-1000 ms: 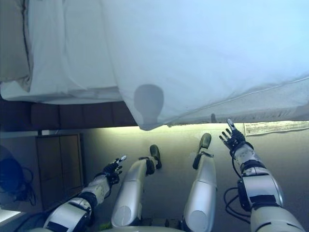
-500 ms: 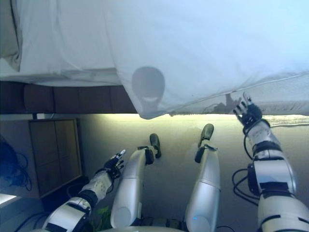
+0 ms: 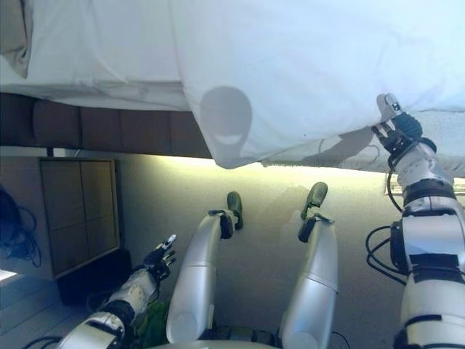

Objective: Make the bed neatly

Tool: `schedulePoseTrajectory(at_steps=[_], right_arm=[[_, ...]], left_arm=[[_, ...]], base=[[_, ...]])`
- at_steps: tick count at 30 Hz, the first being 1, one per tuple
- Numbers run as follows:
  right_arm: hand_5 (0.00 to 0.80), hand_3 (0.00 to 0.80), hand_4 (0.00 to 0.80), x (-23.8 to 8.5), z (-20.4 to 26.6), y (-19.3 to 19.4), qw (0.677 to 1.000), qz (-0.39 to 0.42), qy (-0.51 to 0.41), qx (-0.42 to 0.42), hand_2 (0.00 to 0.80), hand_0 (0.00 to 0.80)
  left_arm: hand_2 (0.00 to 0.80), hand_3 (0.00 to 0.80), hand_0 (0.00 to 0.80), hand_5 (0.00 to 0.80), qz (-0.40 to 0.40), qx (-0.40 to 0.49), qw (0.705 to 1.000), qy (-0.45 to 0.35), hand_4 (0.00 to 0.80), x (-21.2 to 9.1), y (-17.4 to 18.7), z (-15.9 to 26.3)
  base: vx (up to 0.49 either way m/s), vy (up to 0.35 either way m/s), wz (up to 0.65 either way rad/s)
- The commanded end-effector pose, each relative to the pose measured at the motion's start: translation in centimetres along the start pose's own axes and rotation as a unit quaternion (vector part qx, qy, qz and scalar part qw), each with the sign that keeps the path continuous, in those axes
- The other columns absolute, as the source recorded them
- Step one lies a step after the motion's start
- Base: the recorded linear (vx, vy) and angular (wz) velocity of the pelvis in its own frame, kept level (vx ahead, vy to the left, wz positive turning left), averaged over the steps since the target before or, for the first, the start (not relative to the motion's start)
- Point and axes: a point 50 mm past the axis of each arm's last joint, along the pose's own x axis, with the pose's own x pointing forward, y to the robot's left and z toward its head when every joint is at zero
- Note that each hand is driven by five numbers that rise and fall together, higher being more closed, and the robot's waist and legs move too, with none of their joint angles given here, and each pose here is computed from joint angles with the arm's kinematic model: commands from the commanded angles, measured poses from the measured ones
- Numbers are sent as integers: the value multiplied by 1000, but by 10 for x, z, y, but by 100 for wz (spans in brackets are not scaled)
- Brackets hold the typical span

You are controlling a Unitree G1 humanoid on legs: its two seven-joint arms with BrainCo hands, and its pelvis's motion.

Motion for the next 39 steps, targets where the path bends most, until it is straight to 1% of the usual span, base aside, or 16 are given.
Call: schedulePoseTrajectory(at_steps=[1, 6, 7, 8, 9, 10, 11, 16, 22, 24, 29, 31, 33, 36, 37, 39], right_arm=[[0, 0, 0, -6, 61, 24, 995, 43, -89, -30, 0, 0], [0, 0, 0, -7, 67, 30, 993, 58, -92, -53, 0, 0], [260, 260, 260, -7, 66, 30, 993, 60, -88, -54, 260, 260], [408, 408, 408, -6, 64, 28, 993, 59, -83, -54, 408, 408], [524, 524, 524, -6, 60, 27, 994, 60, -77, -53, 524, 524], [590, 590, 590, -5, 55, 25, 995, 58, -66, -54, 590, 590], [800, 800, 800, -4, 50, 25, 995, 58, -60, -54, 800, 800], [800, 800, 800, -1, 26, 20, 997, 62, -21, -51, 800, 800], [800, 800, 800, 0, 2, 17, 996, 74, 24, -50, 800, 800], [800, 800, 800, 0, -5, 17, 994, 84, 36, -58, 800, 800], [800, 800, 800, 0, -21, 17, 991, 94, 59, -70, 800, 800], [800, 800, 800, 0, -29, 19, 989, 106, 73, -72, 800, 800], [800, 800, 800, 0, -36, 20, 987, 122, 81, -59, 800, 800], [800, 800, 800, -1, -46, 21, 987, 131, 82, -52, 800, 800], [800, 800, 800, -1, -45, 24, 986, 138, 78, -44, 800, 800], [800, 800, 800, 0, -42, 31, 986, 151, 67, -28, 800, 800]], left_arm=[[0, 0, 0, 0, 30, 5, 1000, 7, 0, -11, 33, -11], [0, 0, 0, 0, 23, 12, 1000, 14, 0, -14, 38, -19], [0, 0, 0, 0, 19, 16, 1000, 15, 0, -14, 37, -19], [0, 0, 0, 0, 16, 20, 1000, 15, 0, -15, 37, -20], [0, 0, 0, 0, 10, 26, 999, 15, 0, -15, 36, -21], [0, 0, 0, 0, 3, 32, 999, 14, 0, -15, 33, -22], [0, 0, 0, 0, 0, 36, 999, 15, 0, -14, 31, -22], [0, 0, 0, 0, -9, 62, 998, 19, 0, -13, 25, -24], [0, 0, 0, 0, -4, 74, 997, 10, 0, -10, 23, -14], [0, 0, 0, 0, -2, 88, 996, 2, 0, -9, 23, -8], [0, 0, 0, 0, 8, 85, 995, -44, 0, -5, 23, 20], [0, 0, 0, 0, 9, 71, 993, -93, 0, -3, 21, 48], [0, 0, 0, 0, 12, 71, 985, -159, 0, -5, 16, 86], [0, 0, 0, 0, 9, 69, 961, -269, 0, -16, -2, 149], [0, 0, 0, 0, 6, 62, 948, -312, 0, -22, -12, 171], [0, 0, 0, 0, -5, 33, 932, -360, 0, -31, -28, 197]], base=[[0, 0, 0], [10, 18, 0], [30, 44, 0], [32, 43, -1], [38, 54, -2], [41, 63, -3], [44, 68, -3], [45, 51, -11], [73, 34, -8], [83, 15, -4], [77, 22, -10], [85, 25, -12], [86, -17, -6], [27, -75, 4], [-70, -97, 9], [-45, -104, 15]])
